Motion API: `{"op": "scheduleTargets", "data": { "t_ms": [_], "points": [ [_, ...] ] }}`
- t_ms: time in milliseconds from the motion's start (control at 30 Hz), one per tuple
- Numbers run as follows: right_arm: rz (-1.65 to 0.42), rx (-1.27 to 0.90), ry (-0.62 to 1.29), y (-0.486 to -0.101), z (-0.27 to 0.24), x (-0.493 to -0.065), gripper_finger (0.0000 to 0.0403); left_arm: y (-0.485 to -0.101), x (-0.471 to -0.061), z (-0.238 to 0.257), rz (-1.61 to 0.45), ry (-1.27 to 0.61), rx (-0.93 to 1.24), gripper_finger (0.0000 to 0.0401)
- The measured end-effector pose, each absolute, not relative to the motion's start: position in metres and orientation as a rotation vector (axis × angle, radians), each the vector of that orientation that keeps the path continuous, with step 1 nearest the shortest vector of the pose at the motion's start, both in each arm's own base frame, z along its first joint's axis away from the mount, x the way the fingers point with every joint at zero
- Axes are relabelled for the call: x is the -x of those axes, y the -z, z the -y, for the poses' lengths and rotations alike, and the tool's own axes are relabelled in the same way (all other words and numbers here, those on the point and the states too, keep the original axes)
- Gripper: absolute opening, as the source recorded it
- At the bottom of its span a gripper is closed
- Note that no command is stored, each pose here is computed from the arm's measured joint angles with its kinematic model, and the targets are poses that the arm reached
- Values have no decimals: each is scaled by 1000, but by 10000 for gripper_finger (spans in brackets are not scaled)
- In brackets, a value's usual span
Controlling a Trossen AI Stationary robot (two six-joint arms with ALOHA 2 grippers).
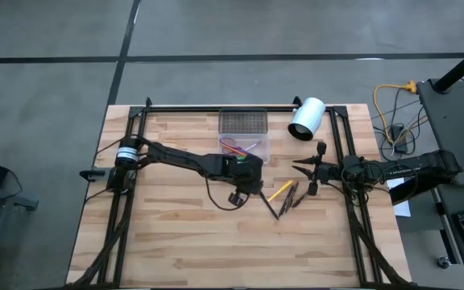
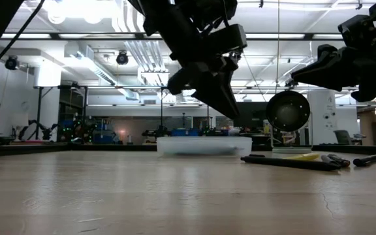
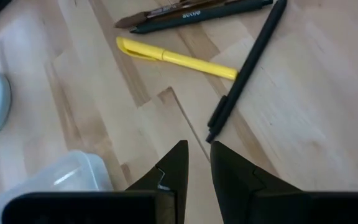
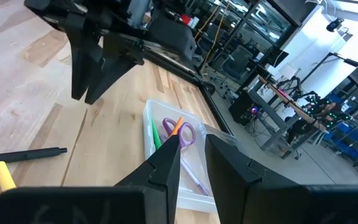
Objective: Pick & place school supplies into a supply box
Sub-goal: Put the black pen into the black box
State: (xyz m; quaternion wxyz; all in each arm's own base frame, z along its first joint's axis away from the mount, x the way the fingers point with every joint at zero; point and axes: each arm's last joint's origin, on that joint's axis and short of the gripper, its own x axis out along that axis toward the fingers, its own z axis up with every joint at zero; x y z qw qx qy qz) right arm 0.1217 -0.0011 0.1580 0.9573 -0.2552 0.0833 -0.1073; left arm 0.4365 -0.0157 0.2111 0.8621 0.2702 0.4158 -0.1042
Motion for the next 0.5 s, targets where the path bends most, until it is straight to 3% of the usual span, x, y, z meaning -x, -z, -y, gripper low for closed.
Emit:
{"op": "scheduleTargets", "data": {
  "t_ms": [500],
  "points": [
    [-169,518,218,-158,1,-122,68,-210,-418,17,-898,266,-507,52]
  ]
}}
